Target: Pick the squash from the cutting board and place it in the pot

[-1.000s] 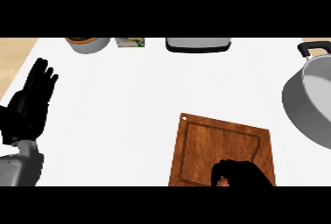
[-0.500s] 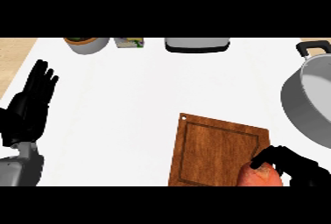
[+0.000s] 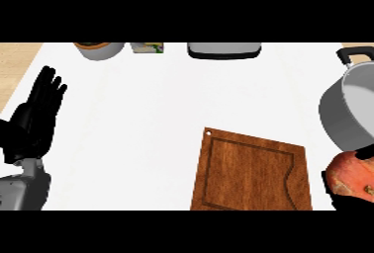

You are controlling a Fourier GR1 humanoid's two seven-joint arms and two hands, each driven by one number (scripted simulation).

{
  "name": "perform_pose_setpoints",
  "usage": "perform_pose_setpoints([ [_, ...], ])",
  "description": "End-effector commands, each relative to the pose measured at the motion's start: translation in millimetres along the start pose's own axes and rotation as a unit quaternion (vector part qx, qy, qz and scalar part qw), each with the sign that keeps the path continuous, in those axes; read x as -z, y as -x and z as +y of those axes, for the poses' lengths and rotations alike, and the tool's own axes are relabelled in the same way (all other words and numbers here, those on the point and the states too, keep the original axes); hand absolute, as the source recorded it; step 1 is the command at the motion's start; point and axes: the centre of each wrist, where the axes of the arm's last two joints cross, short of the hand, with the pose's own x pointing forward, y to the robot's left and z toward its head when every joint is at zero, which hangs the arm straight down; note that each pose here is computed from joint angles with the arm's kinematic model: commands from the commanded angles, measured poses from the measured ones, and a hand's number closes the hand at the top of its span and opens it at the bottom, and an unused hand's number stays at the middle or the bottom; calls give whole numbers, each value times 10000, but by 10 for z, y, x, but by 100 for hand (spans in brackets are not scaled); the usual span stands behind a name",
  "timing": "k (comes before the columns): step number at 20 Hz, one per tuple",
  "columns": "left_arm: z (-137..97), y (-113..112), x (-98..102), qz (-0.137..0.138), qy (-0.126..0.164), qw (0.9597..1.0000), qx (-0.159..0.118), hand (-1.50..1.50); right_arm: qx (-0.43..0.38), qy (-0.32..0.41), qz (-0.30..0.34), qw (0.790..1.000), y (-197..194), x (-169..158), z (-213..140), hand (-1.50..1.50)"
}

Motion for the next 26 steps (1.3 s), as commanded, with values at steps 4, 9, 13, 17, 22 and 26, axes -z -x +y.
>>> perform_pose_setpoints([
  [4, 146, -34, 40, 23, 37, 10000, 36, 0, 855, 246, 211, 9958, 455, 317, -297, 150],
  [9, -73, 38, -148, 67, 47, 10000, -51, 0, 1064, 217, 588, 9923, 789, 778, -420, 150],
  [13, -131, 47, 45, 43, 91, 9999, -53, 0, 1628, 447, 551, 9841, 1137, 1041, -416, 150],
  [17, -101, -50, 56, -42, 126, 9999, -31, 0, -1028, 726, 479, 9909, 1348, 931, -250, 150],
  [22, -76, -4, -23, -47, 263, 9996, -28, 0, -1282, 701, 632, 9872, 1743, 1147, 274, 150],
  [26, -209, 59, -47, 83, 151, 9998, -45, 0, -1121, 531, 799, 9891, 2019, 1469, 139, 150],
])
